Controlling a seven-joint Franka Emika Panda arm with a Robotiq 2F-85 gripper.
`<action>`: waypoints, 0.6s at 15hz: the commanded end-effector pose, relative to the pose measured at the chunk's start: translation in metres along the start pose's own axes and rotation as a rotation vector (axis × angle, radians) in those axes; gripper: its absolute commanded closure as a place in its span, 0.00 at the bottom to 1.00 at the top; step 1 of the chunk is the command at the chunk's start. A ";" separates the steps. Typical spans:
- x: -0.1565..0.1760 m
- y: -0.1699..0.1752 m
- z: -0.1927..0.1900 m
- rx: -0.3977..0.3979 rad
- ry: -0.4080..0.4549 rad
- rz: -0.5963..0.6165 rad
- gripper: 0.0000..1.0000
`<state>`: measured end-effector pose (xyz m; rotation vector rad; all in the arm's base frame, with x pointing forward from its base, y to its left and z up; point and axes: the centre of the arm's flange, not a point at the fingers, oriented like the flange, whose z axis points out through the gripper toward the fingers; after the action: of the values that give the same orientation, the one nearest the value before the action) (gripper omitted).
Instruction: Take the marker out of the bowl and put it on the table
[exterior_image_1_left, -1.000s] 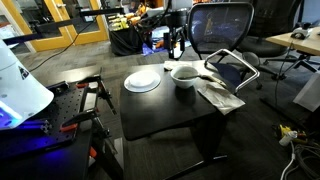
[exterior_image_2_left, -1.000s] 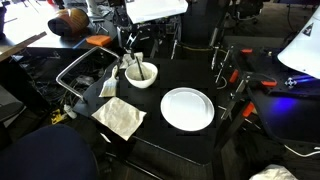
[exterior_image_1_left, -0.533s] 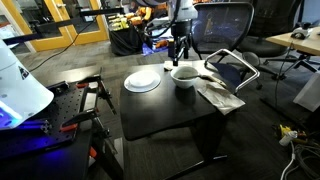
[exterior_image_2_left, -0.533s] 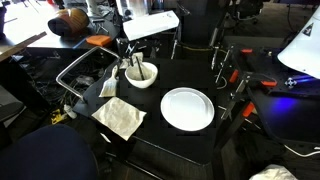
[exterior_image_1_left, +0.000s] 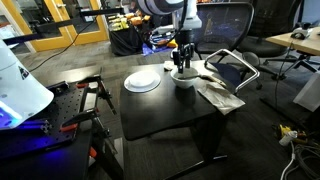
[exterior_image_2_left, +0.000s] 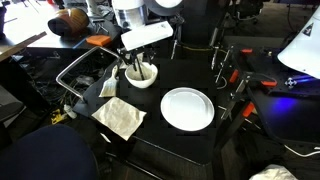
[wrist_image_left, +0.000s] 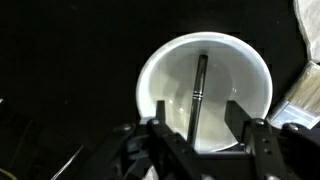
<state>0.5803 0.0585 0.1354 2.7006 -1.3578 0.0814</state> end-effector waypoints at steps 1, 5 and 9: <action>0.005 -0.012 0.011 0.003 0.010 0.031 0.36; 0.010 -0.018 0.024 -0.008 0.012 0.034 0.36; 0.015 -0.026 0.037 -0.020 0.017 0.033 0.39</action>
<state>0.5960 0.0548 0.1071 2.6813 -1.3579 0.0790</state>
